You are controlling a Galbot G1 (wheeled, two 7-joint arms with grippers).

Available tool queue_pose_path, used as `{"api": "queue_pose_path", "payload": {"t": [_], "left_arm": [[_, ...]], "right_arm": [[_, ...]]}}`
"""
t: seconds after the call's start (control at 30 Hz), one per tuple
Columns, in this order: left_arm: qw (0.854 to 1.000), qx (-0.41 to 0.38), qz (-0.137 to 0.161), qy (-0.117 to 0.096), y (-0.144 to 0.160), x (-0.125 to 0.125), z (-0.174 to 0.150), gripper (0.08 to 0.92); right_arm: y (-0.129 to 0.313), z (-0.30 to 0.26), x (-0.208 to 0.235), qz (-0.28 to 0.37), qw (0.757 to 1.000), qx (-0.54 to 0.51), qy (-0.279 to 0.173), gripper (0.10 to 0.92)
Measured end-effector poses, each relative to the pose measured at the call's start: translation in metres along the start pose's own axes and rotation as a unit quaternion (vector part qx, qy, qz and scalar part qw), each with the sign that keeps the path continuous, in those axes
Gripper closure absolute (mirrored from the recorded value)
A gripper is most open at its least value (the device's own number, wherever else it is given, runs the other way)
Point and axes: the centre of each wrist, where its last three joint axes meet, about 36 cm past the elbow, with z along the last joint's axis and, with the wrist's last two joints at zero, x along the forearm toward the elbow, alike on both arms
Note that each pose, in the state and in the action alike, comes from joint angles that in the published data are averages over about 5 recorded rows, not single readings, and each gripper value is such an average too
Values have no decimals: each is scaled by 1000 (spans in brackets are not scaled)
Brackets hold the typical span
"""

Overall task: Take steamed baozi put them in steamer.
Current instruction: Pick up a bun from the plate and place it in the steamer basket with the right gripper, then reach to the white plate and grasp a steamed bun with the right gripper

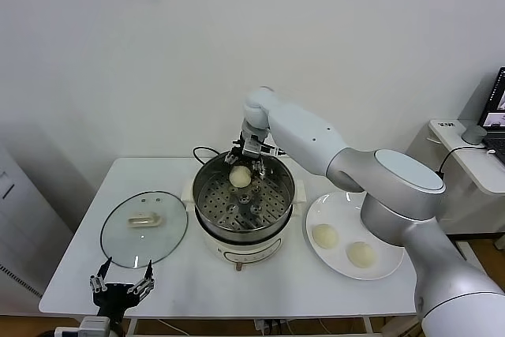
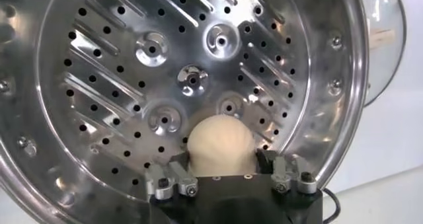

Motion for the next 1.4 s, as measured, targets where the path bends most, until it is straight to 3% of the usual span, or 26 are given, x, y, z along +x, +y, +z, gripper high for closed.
{"api": "queue_pose_path", "payload": {"t": [0.33,0.57,0.7,0.87,1.07,1.2,1.4], "left_arm": [[1000,0,2,-2,-1,1,-3,177],[1000,1,4,-5,-1,2,-6,177],[1000,3,8,-5,-2,2,-7,177],[1000,5,12,-5,-4,3,-8,177],[1000,7,16,-4,-5,5,-8,177],[1000,10,17,-3,-5,6,-9,177],[1000,13,18,-4,-4,10,-11,177]], "right_arm": [[12,1,56,22,1000,-15,-14,200],[50,-2,125,47,987,-155,15,200],[84,-3,156,45,956,-287,45,200],[131,-7,179,34,896,-438,66,200],[187,-18,190,26,832,-549,76,200],[219,-30,180,21,805,-588,74,200],[258,-53,138,11,785,-615,64,200]]}}
